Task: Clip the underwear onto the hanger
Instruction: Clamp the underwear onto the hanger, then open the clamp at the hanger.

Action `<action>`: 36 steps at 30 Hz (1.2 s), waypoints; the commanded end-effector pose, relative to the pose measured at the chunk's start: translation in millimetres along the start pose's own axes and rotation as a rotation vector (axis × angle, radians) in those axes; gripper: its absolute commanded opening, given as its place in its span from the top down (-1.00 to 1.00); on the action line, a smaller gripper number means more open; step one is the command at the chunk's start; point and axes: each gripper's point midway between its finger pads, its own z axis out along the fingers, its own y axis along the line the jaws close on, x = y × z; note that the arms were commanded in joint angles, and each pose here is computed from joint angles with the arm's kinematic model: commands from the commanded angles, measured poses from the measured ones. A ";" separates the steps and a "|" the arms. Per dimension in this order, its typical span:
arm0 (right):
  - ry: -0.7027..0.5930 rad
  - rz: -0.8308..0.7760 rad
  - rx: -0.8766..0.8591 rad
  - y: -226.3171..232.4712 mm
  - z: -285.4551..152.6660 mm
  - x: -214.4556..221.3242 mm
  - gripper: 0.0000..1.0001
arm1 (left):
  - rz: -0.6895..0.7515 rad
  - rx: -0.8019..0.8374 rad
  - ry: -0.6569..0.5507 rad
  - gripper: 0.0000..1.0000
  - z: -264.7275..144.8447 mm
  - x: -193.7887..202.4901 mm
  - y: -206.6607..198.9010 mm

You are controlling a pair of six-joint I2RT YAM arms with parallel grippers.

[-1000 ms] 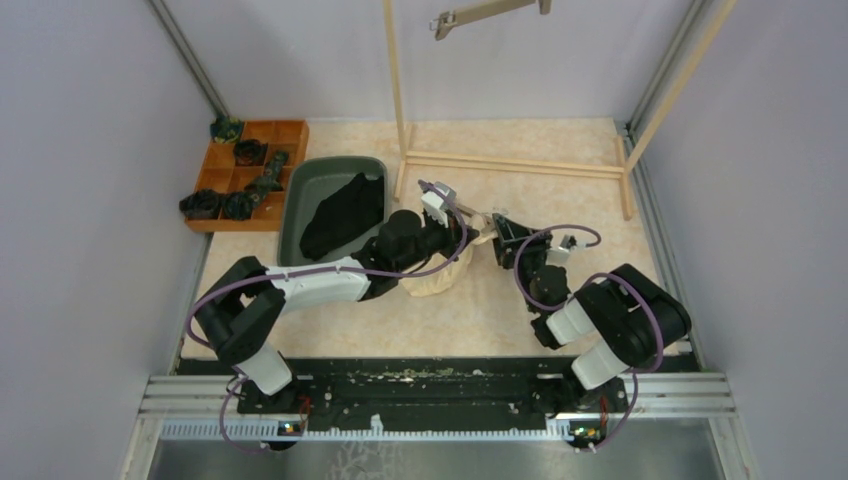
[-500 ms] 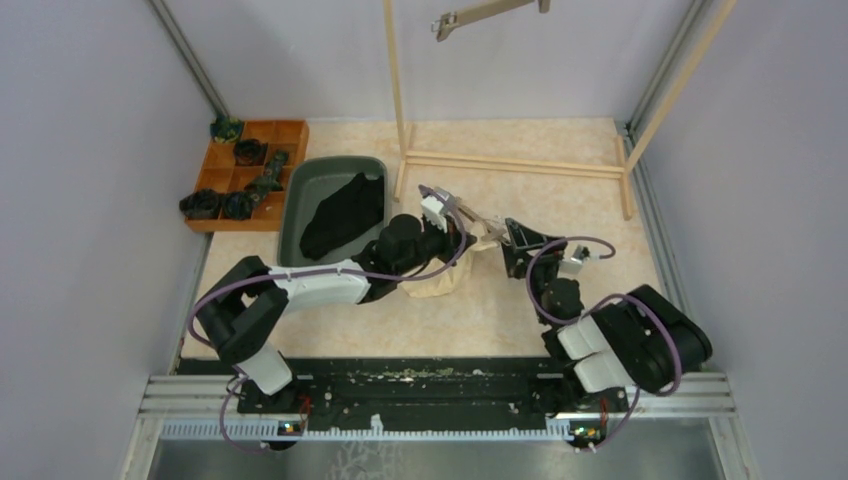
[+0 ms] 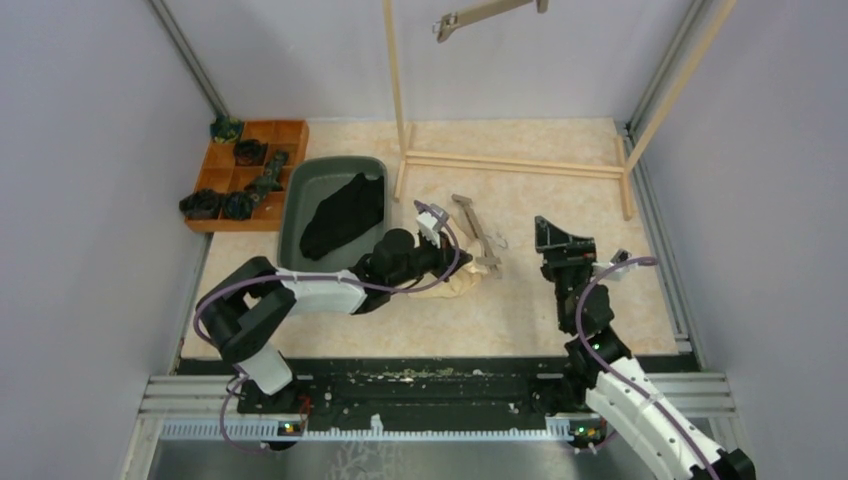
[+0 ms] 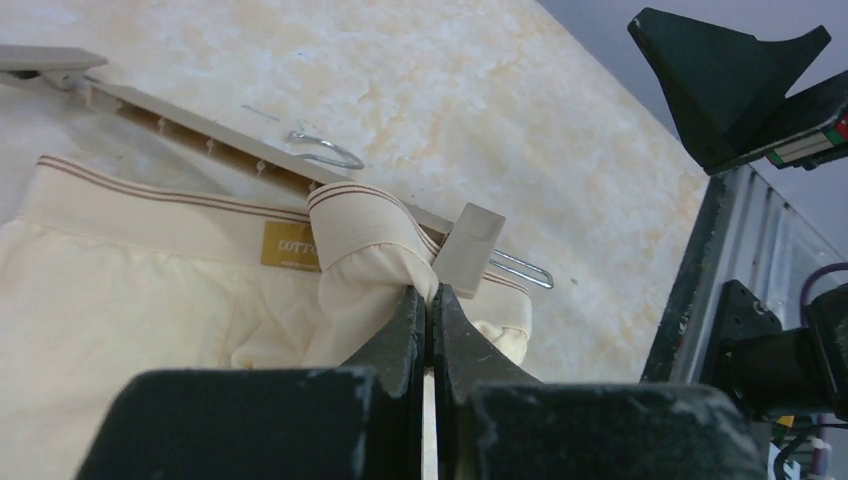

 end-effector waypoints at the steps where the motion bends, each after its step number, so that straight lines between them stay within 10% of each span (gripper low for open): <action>1: -0.029 -0.238 0.143 -16.8 -4.4 -18.2 -0.89 | -0.034 0.145 -0.023 1.00 5.7 1.1 -34.5; 9: 0.106 -0.481 0.236 -26.5 4.1 -2.1 -0.92 | -0.062 0.213 0.115 0.99 16.5 55.2 -73.9; 14: 0.161 -0.559 0.237 -30.3 7.9 6.9 -0.94 | -0.083 0.121 0.161 -0.30 9.7 69.9 -57.9; 19: 0.187 -0.624 0.230 -31.0 9.7 9.4 -0.94 | -0.035 -0.039 0.083 -0.83 -7.9 34.5 -36.1; 36: 0.519 -0.978 0.267 -53.8 58.2 68.5 -0.75 | -0.106 -0.350 -0.021 -0.77 -16.5 -21.9 74.4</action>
